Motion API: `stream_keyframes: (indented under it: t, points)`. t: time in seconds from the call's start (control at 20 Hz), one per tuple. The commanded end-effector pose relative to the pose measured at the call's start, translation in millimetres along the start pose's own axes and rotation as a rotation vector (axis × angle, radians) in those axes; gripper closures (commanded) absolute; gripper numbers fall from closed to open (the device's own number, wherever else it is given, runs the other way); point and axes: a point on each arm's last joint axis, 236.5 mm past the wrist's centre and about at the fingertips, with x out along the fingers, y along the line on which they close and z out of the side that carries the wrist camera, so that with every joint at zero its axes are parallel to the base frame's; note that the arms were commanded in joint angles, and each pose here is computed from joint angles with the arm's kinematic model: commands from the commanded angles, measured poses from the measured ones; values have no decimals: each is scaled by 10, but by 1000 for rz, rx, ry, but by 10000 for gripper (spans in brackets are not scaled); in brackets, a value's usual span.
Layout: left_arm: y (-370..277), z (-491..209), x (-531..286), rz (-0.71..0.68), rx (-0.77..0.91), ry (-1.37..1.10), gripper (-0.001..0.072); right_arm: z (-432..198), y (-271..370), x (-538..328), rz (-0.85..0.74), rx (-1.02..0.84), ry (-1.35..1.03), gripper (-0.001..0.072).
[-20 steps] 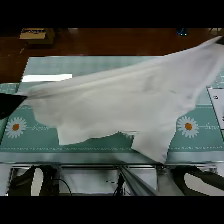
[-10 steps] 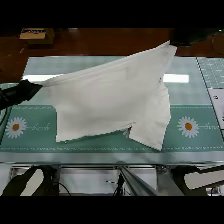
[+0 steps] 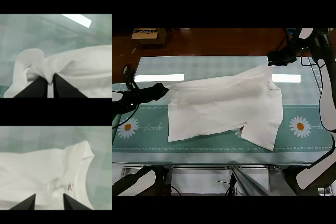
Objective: Fold the shirts.
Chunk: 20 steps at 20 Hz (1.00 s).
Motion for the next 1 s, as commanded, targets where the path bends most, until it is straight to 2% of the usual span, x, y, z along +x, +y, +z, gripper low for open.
stream_keyframes:
  t: [0.0,0.05,0.1,0.15,0.25,0.35,0.55,0.8,0.95]
  points:
    - [53,30,-205,-30,101,96,459,-86,-109,-190,-23,-97,26,279]
    - [167,60,-380,-11,134,145,428,-143,-222,-369,-62,-121,39,280]
    - [291,71,-551,8,139,188,428,-145,-325,-538,-78,-96,24,282]
    - [424,47,-723,26,84,227,427,-124,-438,-707,-89,-55,-5,282]
    - [546,-290,-999,4,-154,362,421,-223,-671,-921,-106,0,4,282]
    - [599,-762,-1176,-35,-294,509,144,-417,-825,-992,-72,55,60,281]
    - [733,-1377,-1214,-29,-451,633,151,-663,-948,-965,37,147,115,281]
    - [709,-1823,-1114,-33,-518,705,168,-703,-1045,-884,35,164,108,282]
    - [735,-1956,-1064,-12,-504,723,168,-701,-1048,-872,35,164,106,281]
